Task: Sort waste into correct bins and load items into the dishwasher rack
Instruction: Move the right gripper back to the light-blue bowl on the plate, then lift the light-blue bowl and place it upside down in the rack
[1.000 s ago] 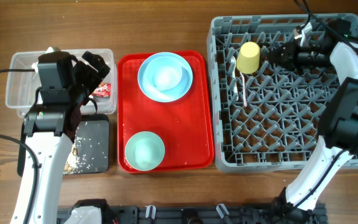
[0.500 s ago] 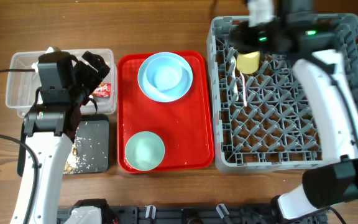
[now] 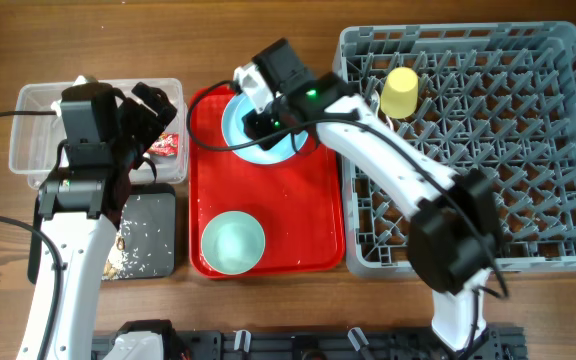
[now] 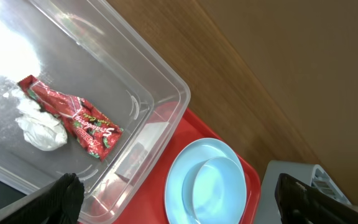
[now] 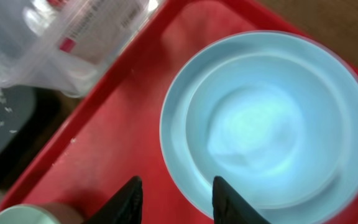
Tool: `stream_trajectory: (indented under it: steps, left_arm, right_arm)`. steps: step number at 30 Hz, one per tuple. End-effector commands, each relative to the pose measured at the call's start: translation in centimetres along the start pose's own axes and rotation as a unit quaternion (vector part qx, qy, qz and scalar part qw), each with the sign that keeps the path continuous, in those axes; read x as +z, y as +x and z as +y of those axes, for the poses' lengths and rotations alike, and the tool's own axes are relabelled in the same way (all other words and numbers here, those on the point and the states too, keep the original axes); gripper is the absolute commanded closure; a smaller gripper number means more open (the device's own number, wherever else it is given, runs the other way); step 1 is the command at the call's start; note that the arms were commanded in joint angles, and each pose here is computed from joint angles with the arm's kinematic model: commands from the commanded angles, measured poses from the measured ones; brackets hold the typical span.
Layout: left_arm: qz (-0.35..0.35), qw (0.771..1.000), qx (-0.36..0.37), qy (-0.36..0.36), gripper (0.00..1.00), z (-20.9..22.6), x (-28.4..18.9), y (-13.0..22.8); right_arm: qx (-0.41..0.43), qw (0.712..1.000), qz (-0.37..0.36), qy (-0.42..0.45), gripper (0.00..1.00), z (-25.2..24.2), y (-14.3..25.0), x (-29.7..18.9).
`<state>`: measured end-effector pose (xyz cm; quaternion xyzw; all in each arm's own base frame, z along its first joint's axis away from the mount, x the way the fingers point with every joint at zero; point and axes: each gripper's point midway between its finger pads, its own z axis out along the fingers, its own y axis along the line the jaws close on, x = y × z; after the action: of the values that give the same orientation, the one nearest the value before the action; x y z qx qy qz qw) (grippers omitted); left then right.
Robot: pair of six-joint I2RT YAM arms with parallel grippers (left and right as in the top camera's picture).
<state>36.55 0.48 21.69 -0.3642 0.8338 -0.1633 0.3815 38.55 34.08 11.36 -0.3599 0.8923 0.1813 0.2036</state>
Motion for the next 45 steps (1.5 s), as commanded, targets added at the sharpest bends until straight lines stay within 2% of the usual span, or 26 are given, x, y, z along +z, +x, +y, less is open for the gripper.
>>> stream_trajectory:
  steps: [1, 4, 7, 9, 12, 15, 20, 21, 24, 25, 28, 32, 34, 38, 40, 43, 45]
  left_arm:
    - [-0.005, 1.0, -0.002, 0.004, 0.0, -0.2, -0.2, -0.5]
    - [-0.005, 1.0, -0.002, 0.004, 0.0, -0.2, -0.2, -0.5]
    - [-0.005, 1.0, -0.002, 0.004, 0.0, -0.2, -0.2, -0.5]
    - [-0.005, 1.0, -0.002, 0.004, 0.0, -0.2, -0.2, -0.5]
    - [-0.005, 1.0, -0.002, 0.004, 0.0, -0.2, -0.2, -0.5]
    - [-0.005, 1.0, -0.002, 0.004, 0.0, -0.2, -0.2, -0.5]
    - [-0.005, 1.0, -0.002, 0.004, 0.0, -0.2, -0.2, -0.5]
    - [-0.005, 1.0, -0.002, 0.004, 0.0, -0.2, -0.2, -0.5]
    - [-0.005, 1.0, -0.002, 0.004, 0.0, -0.2, -0.2, -0.5]
    - [-0.005, 1.0, -0.002, 0.004, 0.0, -0.2, -0.2, -0.5]
    - [-0.005, 1.0, -0.002, 0.004, 0.0, -0.2, -0.2, -0.5]
    - [-0.005, 1.0, -0.002, 0.004, 0.0, -0.2, -0.2, -0.5]
    - [-0.005, 1.0, -0.002, 0.004, 0.0, -0.2, -0.2, -0.5]
    - [-0.005, 1.0, -0.002, 0.004, 0.0, -0.2, -0.2, -0.5]
    - [-0.005, 1.0, -0.002, 0.004, 0.0, -0.2, -0.2, -0.5]
    - [-0.005, 1.0, -0.002, 0.004, 0.0, -0.2, -0.2, -0.5]
    - [-0.005, 1.0, -0.002, 0.004, 0.0, -0.2, -0.2, -0.5]
  right_arm:
    - [-0.027, 0.999, 0.023, 0.004, 0.58, -0.8, 1.3, 3.7]
    - [-0.034, 0.999, 0.024, 0.02, 0.58, -1.8, 1.5, 5.5]
    - [-0.038, 0.998, 0.025, 0.043, 0.62, -3.0, 1.8, 6.9]
    - [-0.046, 0.998, 0.029, 0.042, 0.68, -3.0, 2.0, 7.4]
    - [-0.045, 0.998, 0.034, 0.042, 0.69, -3.1, 2.3, 7.6]
    - [-0.043, 0.997, 0.044, 0.041, 0.78, -3.1, 2.8, 7.7]
    - [-0.038, 0.997, 0.062, 0.039, 0.79, -3.0, 3.7, 7.6]
    - [-0.037, 0.997, 0.064, 0.039, 0.81, -3.0, 3.8, 7.6]
    - [-0.038, 0.997, 0.06, 0.039, 0.96, -3.0, 3.6, 7.5]
    - [-0.038, 0.997, 0.056, 0.039, 0.96, -2.9, 3.2, 7.3]
    - [0.003, 0.999, 0.019, 0.041, 0.96, -2.7, 0.6, 4.3]
    - [0.043, 0.997, -0.049, 0.046, 0.96, -2.7, -2.9, -3.1]
    - [0.071, 0.994, -0.081, 0.019, 0.96, -2.3, -3.8, -7.7]
    - [0.126, 0.979, -0.116, -0.111, 0.96, -1.2, -3.7, -15.1]
    - [0.152, 0.969, -0.114, -0.156, 0.96, -1.7, -2.9, -16.8]
    - [0.196, 0.931, -0.12, -0.282, 0.96, -2.2, -1.6, -19.6]
    - [0.22, 0.887, -0.143, -0.38, 0.96, -2.8, -0.9, -22.1]
